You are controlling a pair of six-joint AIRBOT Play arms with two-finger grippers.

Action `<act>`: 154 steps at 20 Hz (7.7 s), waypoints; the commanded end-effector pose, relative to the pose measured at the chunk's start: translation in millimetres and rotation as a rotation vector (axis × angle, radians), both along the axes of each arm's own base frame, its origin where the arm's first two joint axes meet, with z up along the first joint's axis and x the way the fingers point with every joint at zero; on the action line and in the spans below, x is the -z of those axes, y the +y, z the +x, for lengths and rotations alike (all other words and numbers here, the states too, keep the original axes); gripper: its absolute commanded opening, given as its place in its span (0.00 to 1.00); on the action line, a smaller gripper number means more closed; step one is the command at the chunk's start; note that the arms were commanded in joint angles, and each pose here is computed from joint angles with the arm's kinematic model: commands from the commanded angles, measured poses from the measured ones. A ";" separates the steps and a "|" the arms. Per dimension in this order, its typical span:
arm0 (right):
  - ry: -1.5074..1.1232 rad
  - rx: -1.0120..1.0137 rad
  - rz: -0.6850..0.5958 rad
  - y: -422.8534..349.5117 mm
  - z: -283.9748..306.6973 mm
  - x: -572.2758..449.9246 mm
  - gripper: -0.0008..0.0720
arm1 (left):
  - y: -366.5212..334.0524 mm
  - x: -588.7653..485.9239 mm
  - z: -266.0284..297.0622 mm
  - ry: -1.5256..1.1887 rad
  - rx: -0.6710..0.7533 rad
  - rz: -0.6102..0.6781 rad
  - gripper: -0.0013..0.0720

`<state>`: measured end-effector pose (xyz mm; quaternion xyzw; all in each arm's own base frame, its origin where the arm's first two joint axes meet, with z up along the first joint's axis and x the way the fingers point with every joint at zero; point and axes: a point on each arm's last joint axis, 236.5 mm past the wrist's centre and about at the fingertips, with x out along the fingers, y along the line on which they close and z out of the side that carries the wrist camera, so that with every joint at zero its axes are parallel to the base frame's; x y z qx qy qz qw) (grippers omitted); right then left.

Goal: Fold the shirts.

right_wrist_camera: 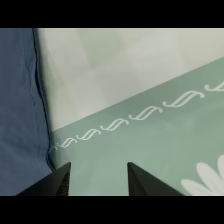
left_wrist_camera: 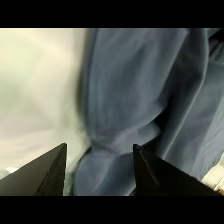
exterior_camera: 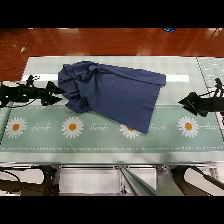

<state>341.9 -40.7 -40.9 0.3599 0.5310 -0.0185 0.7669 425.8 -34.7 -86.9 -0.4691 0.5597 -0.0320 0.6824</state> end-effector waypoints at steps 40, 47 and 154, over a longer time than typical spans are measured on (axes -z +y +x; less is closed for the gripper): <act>-0.086 -0.535 0.116 219.3 26.5 -49.8 0.05 | -12.8 -108.3 54.4 -0.262 0.154 -0.024 0.05; -0.699 -0.385 -0.083 132.4 79.7 -329.6 0.05 | 9.7 -365.2 31.6 -0.813 0.182 0.218 0.05; 0.171 -0.162 -0.072 35.2 -108.2 22.6 0.57 | 15.1 -18.8 -194.3 0.078 0.192 0.221 0.71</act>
